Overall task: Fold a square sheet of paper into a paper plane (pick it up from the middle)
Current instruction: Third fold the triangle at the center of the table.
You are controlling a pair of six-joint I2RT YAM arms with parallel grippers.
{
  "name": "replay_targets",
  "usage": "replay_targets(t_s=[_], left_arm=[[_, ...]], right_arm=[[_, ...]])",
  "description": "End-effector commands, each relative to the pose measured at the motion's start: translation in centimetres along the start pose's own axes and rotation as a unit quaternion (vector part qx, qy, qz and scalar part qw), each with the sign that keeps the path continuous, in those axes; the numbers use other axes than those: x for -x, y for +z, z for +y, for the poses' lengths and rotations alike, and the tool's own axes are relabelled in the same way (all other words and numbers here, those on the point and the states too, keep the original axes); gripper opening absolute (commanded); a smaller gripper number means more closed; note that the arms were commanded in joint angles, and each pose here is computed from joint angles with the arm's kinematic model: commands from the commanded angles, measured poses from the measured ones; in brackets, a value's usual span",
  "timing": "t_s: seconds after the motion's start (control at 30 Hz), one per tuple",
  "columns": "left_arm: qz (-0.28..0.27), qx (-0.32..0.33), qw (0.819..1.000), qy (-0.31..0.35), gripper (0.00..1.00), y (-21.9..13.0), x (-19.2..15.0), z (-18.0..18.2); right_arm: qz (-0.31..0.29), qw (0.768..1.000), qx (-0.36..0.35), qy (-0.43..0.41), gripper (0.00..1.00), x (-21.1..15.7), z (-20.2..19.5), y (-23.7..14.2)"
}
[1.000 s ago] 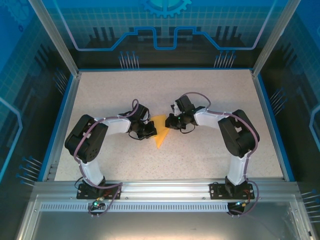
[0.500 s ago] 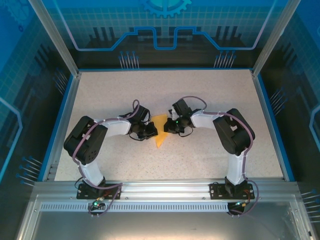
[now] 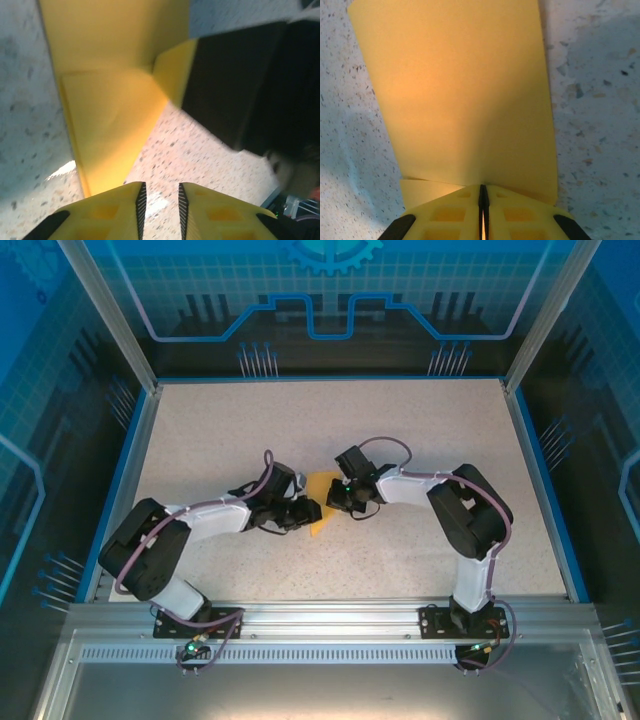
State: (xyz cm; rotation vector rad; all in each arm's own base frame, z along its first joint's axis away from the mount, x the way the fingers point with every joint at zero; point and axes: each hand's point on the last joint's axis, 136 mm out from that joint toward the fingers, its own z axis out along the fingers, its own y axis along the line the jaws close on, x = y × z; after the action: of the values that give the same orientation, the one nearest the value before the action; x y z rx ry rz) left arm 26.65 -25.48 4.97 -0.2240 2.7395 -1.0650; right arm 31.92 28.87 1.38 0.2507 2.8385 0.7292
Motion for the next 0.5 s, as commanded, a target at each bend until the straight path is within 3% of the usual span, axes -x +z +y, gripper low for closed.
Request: replay_targets(t_s=[0.0,0.3,0.47], left_arm=[[0.015,-0.002,1.0,-0.008,0.24,0.9,-1.1,0.5],[0.032,0.024,0.999,-0.024,0.13,2.3,-1.8,2.0],[0.035,0.068,0.996,-0.034,0.08,2.3,-2.2,4.0]], right_arm=[[-0.007,0.999,-0.025,0.036,0.11,-0.6,-1.2,-0.3],[0.001,0.999,-0.019,0.033,0.11,-0.8,-1.0,0.0],[-0.005,1.0,0.026,-0.006,0.11,-0.1,1.3,-1.1]])
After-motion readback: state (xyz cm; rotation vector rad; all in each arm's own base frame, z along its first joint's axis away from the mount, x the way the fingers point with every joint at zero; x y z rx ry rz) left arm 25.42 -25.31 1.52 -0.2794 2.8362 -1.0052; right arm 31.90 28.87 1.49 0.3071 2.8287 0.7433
